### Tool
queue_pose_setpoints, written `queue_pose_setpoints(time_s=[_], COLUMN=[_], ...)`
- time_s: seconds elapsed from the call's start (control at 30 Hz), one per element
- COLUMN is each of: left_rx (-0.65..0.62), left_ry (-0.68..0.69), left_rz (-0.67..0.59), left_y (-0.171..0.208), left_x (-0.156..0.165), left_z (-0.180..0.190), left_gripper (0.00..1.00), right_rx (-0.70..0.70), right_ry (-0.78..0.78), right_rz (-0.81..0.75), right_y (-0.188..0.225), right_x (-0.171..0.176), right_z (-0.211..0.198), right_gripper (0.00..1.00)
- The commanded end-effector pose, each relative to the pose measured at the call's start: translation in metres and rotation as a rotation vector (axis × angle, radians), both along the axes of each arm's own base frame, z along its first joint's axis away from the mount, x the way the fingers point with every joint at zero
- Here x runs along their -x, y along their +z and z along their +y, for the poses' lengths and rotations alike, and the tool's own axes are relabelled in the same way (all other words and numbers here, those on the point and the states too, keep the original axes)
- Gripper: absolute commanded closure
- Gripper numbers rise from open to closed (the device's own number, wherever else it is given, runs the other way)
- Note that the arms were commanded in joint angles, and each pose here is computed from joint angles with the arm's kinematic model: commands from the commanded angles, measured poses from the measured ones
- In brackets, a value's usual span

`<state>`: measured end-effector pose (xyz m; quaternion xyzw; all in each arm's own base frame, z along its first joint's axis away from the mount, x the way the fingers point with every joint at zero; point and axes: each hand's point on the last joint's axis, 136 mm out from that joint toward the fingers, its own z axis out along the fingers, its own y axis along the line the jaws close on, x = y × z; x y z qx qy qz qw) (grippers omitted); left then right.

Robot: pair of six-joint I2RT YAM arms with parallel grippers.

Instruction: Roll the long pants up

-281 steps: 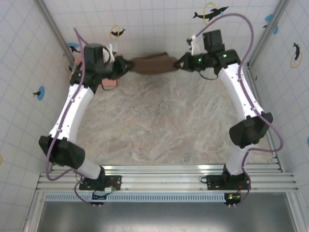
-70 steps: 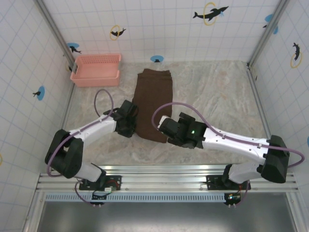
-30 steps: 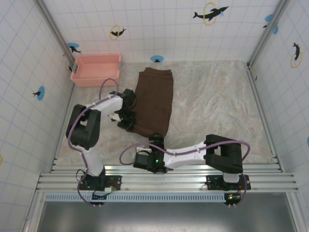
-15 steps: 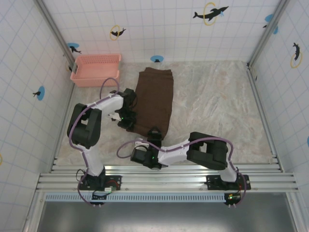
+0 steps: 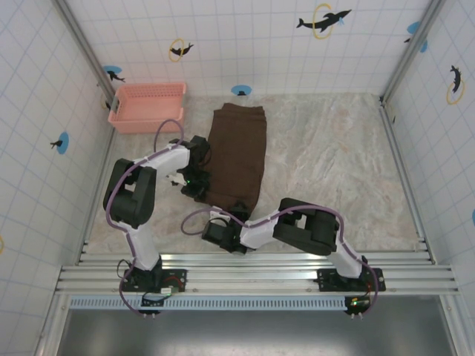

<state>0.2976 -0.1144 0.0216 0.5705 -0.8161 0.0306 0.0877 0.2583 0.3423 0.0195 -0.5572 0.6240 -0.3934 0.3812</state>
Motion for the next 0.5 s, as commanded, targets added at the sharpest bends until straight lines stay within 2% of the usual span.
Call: queue_pose_setpoints(time_s=[0.0,0.07,0.1,0.2,0.23,0.33,0.47], left_rx=[-0.079,-0.093,-0.094,-0.11,-0.118,-0.147,-0.2], left_ry=[-0.066,-0.131,-0.172,-0.253,-0.281,-0.335,-0.378], left_rz=[-0.009,-0.043,-0.07,-0.111,-0.138,-0.239,-0.439], left_y=[-0.012,-0.009,-0.008,-0.002,0.001,0.012,0.042], left_x=[0.005,0.004,0.002,0.008,0.008,0.011,0.006], left_z=[0.021,0.027,0.028,0.035,0.037,0.045,0.054], left_gripper=[1.0,1.0,0.95,0.2,0.04,0.03,0.03], right_rx=[0.007,-0.004,-0.008,-0.042,-0.055,-0.086,-0.123], right_ry=[0.04,0.055,0.066,0.088,0.087,0.092,0.078], right_rz=[0.174,0.263,0.322,0.498,0.529,0.644,0.78], right_y=[-0.02,-0.017,-0.016,-0.009,-0.004,0.01,0.028], right_x=[0.008,0.014,0.018,0.031,0.032,0.031,0.027], right_z=[-0.001,0.002,0.003,0.005,0.004,0.0,-0.003], right_gripper=[1.0,1.0,1.0,1.0,1.0,1.0,1.0])
